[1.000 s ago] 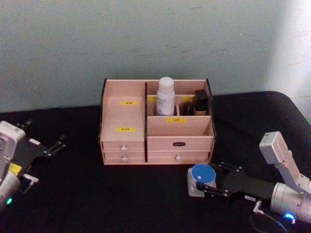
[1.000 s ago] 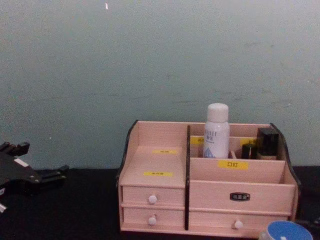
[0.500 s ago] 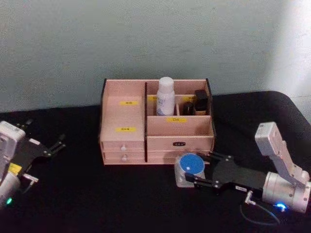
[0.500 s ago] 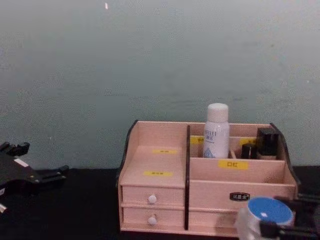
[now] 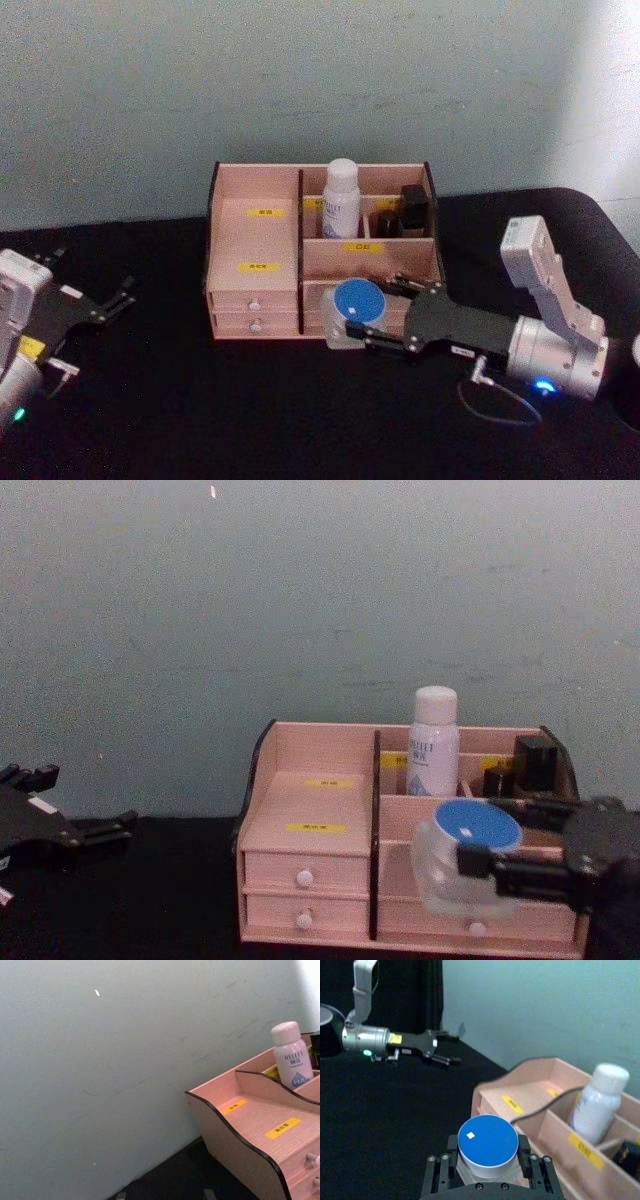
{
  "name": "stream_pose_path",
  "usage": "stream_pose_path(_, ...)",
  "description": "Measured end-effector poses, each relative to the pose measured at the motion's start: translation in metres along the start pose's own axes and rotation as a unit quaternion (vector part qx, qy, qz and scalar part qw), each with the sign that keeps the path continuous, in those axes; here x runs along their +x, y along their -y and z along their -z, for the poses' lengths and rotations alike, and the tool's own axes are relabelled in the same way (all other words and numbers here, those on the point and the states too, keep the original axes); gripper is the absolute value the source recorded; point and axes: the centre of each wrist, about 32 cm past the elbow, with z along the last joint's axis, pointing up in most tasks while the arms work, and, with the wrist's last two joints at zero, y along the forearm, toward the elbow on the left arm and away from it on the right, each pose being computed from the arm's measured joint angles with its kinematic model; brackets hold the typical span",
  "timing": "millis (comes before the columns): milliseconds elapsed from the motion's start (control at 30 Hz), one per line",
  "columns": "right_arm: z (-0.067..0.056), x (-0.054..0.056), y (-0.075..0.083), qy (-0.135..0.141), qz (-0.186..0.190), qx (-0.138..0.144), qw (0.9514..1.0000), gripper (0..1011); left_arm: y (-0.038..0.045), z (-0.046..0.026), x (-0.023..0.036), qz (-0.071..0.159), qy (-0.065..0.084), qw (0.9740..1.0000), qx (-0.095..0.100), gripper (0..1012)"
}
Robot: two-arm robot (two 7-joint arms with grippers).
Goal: Pick up the facial cleanser and watermelon frost from the table and place them into the tiered storage box.
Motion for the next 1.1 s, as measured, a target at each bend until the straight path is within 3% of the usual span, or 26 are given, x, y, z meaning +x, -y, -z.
stream_pose_path(667, -0.023, 0.02, -0.064, 0.038, -0.02, 0.036, 0.9984, 712, 0.0, 0.0, 0.0, 0.0, 0.0, 1.0, 0.0, 1001)
stream_pose_path(1100, -0.029, 0.037, -0.102, 0.03, -0.006, 0.036, 0.9989, 712, 0.0, 0.0, 0.0, 0.0, 0.0, 1.0, 0.0, 1001)
